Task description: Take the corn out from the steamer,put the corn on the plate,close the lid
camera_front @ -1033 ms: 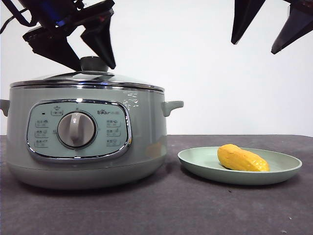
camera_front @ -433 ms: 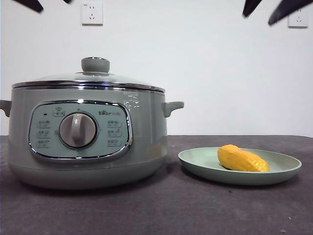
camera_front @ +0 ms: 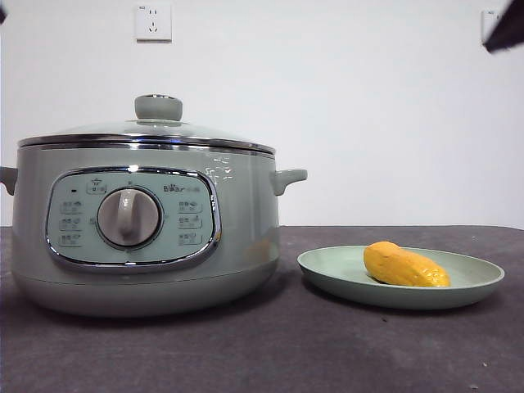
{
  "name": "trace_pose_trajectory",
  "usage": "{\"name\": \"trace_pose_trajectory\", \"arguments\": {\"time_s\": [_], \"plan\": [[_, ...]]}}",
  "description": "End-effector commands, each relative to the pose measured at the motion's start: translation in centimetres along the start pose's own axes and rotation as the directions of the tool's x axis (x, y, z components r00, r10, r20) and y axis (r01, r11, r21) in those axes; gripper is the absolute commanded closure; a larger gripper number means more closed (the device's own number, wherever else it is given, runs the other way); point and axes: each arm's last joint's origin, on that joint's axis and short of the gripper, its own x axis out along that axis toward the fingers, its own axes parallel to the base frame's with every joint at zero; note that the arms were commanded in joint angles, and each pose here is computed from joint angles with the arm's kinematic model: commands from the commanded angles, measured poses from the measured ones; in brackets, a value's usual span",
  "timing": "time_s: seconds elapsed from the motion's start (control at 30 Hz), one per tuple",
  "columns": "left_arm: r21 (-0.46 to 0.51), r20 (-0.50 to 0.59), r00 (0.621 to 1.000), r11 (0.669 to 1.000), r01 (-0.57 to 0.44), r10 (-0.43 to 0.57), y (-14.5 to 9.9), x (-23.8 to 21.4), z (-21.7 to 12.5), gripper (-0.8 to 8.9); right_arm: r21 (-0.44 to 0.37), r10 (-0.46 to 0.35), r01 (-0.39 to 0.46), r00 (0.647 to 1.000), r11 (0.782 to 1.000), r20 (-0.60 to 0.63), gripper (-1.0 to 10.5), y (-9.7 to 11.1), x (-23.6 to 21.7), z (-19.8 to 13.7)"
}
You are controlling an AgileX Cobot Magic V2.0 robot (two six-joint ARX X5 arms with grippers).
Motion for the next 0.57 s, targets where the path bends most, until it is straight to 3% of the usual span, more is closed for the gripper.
{"name": "trace_pose_trajectory", "arguments": {"time_s": [0.03,0.23,0.57], "plan": [[-0.034,0.000,1.000,0.999,0.005,-0.005,0.04,-0.25,-0.15,8.17,0.019,-0.013,0.013,1.000,1.000,-0.021,9.5,-0.07,0.13,-0.40],[-0.010,-0.076,0.997,1.000,-0.004,0.004,0.02,0.01,-0.80,8.17,0.033,-0.031,0.032,0.998,0.999,-0.046,9.4,-0.12,0.17,-0.62],[-0.008,-0.083,0.997,1.000,-0.005,0.005,-0.02,0.16,-0.81,8.17,0.032,-0.033,0.035,0.998,0.999,-0.058,9.4,-0.13,0.15,-0.73]]}}
